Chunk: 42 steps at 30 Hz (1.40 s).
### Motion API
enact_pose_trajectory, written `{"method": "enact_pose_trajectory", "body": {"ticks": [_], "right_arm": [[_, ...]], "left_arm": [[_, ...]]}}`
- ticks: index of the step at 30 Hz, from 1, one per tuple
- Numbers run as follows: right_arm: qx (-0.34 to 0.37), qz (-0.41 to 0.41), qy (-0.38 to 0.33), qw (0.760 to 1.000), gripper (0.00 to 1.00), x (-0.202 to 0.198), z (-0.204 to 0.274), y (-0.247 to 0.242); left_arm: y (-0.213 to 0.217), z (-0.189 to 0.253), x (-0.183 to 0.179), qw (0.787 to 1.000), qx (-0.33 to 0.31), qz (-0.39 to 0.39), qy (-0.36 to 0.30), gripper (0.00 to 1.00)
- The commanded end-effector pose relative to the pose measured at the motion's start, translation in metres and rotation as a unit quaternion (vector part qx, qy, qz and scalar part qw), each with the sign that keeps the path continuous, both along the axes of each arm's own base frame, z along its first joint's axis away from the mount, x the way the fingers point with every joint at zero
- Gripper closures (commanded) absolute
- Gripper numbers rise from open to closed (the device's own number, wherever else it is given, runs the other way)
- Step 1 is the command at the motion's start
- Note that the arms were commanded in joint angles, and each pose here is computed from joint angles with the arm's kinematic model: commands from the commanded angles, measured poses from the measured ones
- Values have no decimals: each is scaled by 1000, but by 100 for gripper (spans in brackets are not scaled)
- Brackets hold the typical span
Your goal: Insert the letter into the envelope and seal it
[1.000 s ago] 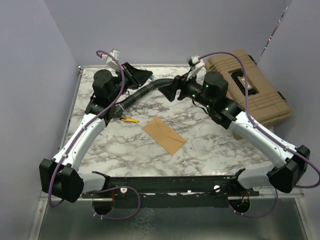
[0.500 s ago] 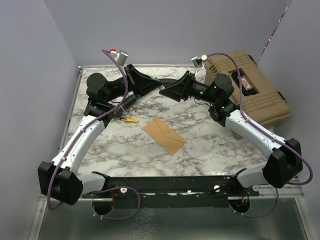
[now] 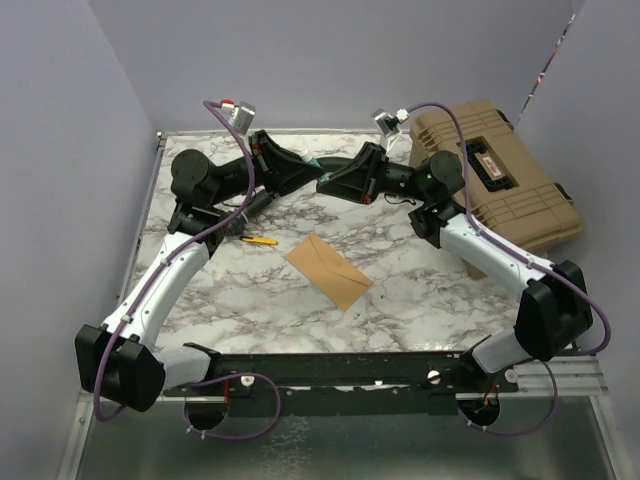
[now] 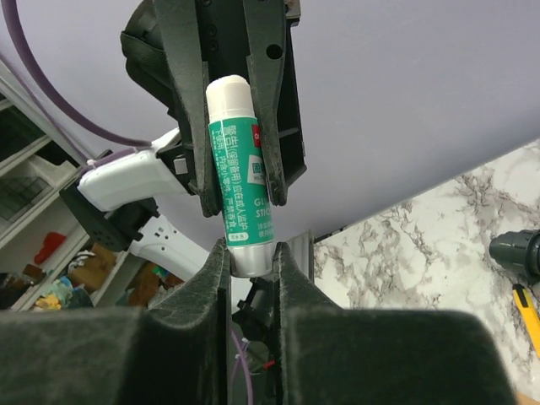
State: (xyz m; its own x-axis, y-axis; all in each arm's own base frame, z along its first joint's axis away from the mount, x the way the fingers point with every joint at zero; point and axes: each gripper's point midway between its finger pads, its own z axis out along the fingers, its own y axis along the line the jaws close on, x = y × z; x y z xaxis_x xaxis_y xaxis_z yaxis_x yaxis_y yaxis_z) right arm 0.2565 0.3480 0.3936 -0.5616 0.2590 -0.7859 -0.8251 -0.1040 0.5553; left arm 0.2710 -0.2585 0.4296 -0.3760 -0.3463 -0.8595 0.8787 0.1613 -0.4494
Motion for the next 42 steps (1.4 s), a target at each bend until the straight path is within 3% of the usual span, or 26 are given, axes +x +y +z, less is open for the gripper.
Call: {"method": "enact_pose_trajectory", "body": {"ticks": [1,6,12,15,20,22,23,25,28,31,36,42], "right_arm": [[-24,-13,-53,998,95,6,2,3],[-110,-131,-116,979,100,34,-8,20],[-248,-348,-150,891,100,77,-43,29],[-281,-430,-137,847,100,95,-54,14],[-287,-491,-106,815,100,108,-52,-2],[-282,-478,-107,825,97,105,-49,3],[-278,-446,-119,842,87,96,-49,12],[-250,-367,-160,882,55,69,-45,29],[-210,-281,-191,917,33,35,-33,35],[-202,-246,-170,933,26,27,-26,26],[-185,-219,-177,942,25,13,-10,0],[-176,-251,-110,945,25,23,2,-33]], "left_arm": [[0,4,0,1000,-11,14,-15,100],[-1,-4,17,998,-31,57,23,100],[-2,-13,39,987,-67,122,81,100],[2,-19,48,980,-80,148,103,100],[6,-28,52,976,-80,168,115,100],[10,-35,58,971,-79,188,127,100],[12,-39,60,968,-75,199,132,100],[17,-45,67,962,-67,224,142,100],[18,-52,71,960,-45,235,142,100],[16,-52,67,966,-28,223,125,100],[13,-50,52,978,14,200,52,100],[0,-41,16,991,57,109,-54,100]]}}
